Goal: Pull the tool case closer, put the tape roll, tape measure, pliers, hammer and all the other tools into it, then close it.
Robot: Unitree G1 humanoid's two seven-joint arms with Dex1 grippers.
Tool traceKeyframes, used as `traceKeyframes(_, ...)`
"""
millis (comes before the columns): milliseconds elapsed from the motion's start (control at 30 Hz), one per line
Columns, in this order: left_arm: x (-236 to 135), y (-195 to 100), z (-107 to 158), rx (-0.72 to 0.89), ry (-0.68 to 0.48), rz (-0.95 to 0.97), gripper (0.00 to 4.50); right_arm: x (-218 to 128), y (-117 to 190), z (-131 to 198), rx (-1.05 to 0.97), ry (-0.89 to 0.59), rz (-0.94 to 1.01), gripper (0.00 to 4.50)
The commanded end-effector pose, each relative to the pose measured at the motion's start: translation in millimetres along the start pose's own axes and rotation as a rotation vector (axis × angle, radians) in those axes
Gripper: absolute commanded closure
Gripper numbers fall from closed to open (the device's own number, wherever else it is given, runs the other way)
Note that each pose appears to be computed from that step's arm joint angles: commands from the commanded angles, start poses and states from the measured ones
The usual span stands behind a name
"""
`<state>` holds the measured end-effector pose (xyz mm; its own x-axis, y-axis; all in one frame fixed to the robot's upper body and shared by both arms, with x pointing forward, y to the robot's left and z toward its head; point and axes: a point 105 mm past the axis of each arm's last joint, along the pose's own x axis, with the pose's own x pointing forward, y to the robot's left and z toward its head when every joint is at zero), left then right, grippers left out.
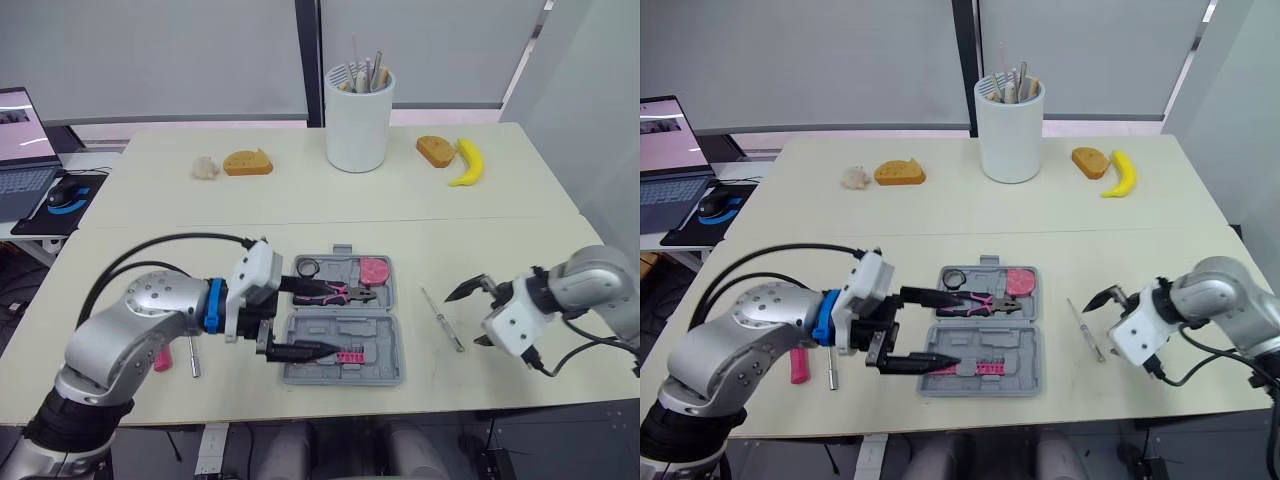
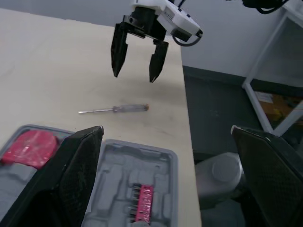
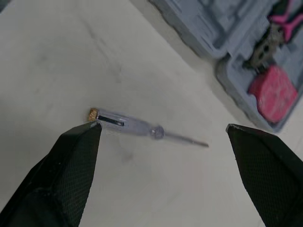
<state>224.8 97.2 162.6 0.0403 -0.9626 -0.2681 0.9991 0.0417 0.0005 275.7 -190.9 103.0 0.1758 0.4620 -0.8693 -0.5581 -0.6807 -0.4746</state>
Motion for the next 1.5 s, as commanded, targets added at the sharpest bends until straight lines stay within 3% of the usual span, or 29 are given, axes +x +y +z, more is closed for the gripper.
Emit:
traceKeyframes(33, 1.8, -6.3, -1.3, 0.050, 0.006, -0.021, 0.00, 5.6, -4.9, -5.6, -0.158, 0.038, 0.039, 0.03)
traceKeyframes(367, 7.1, -5.8, -9.5, 0.039, -0.005, 0.048, 0.00, 29.9, -1.2, -24.9, -0.413, 0.090, 0.241, 0.03)
traceKeyframes(633, 6.5, -5.9, -13.3, 0.034, 0.007, 0.082, 0.00, 47.2, -9.7, -20.9, -0.487, 0.074, 0.293, 0.03)
traceKeyframes(867, 8.5, -4.6, -14.2, 0.037, 0.005, 0.094, 0.00, 55.3, -3.0, -29.8, -0.438, 0.097, 0.335, 2.14)
traceKeyframes(1333, 10.2, -1.6, -15.3, 0.053, 0.015, 0.076, 0.00, 53.5, 7.8, -29.4, -0.334, 0.086, 0.288, 4.08)
traceKeyframes(1500, 11.2, 0.8, -14.1, 0.056, 0.013, 0.067, 0.00, 44.2, 6.1, -31.7, -0.264, 0.117, 0.249, 4.15)
